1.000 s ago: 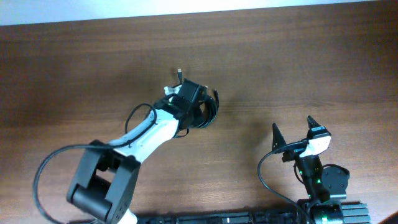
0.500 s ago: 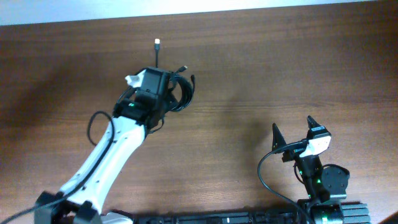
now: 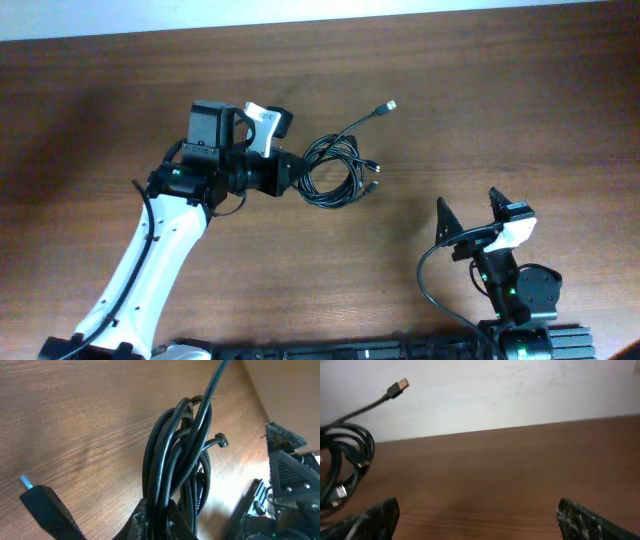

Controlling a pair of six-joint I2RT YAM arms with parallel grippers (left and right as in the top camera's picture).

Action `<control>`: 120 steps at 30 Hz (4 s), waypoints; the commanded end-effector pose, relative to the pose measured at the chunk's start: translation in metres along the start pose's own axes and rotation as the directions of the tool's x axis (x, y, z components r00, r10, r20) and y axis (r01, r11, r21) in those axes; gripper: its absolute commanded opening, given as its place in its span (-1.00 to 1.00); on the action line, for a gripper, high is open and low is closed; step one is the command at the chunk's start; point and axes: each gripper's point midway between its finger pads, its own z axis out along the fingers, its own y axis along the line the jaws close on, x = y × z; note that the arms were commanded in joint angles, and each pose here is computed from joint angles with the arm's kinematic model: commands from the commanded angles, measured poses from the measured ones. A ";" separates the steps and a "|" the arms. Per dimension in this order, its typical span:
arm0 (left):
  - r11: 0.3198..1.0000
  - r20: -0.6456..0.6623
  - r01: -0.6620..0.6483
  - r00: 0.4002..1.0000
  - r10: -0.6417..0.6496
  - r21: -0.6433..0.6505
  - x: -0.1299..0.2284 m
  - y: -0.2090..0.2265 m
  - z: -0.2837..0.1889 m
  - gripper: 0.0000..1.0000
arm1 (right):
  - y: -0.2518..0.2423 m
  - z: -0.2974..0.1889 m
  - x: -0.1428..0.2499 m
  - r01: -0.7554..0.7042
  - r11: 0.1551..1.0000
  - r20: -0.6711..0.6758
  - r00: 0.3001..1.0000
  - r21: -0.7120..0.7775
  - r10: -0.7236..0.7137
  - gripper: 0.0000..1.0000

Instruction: Untangle cables

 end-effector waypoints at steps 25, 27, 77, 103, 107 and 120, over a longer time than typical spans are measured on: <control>0.994 0.236 -0.055 0.969 0.077 -0.097 -0.062 0.003 -0.017 -1.00 | 0.163 0.114 -0.028 -0.838 0.545 -0.622 0.439 -0.024 0.648 0.97; 0.986 0.194 -0.138 0.969 0.154 -0.093 -0.053 -0.006 -0.010 -1.00 | 0.151 0.135 -0.022 -0.845 0.535 -0.537 0.440 0.025 0.720 0.97; 0.936 0.170 -0.192 0.975 0.146 0.295 -0.042 -0.099 0.001 -1.00 | 0.178 0.127 0.029 -0.679 0.732 -0.536 0.598 0.055 0.595 -0.92; 0.640 0.207 0.732 0.606 -0.768 0.232 -0.081 -0.018 -0.017 -1.00 | 0.140 0.109 0.099 -0.445 0.866 -0.629 0.612 0.226 0.479 -0.92; 0.793 0.398 0.594 0.701 -0.592 0.133 -0.094 0.050 -0.067 -1.00 | 0.068 0.085 0.088 -0.347 0.847 -0.600 0.599 0.403 0.531 -0.92; 0.992 0.183 0.113 0.978 -0.100 -0.060 -0.044 0.011 -0.020 -1.00 | 0.088 0.070 0.032 -0.551 0.821 -0.681 0.545 0.149 0.489 0.26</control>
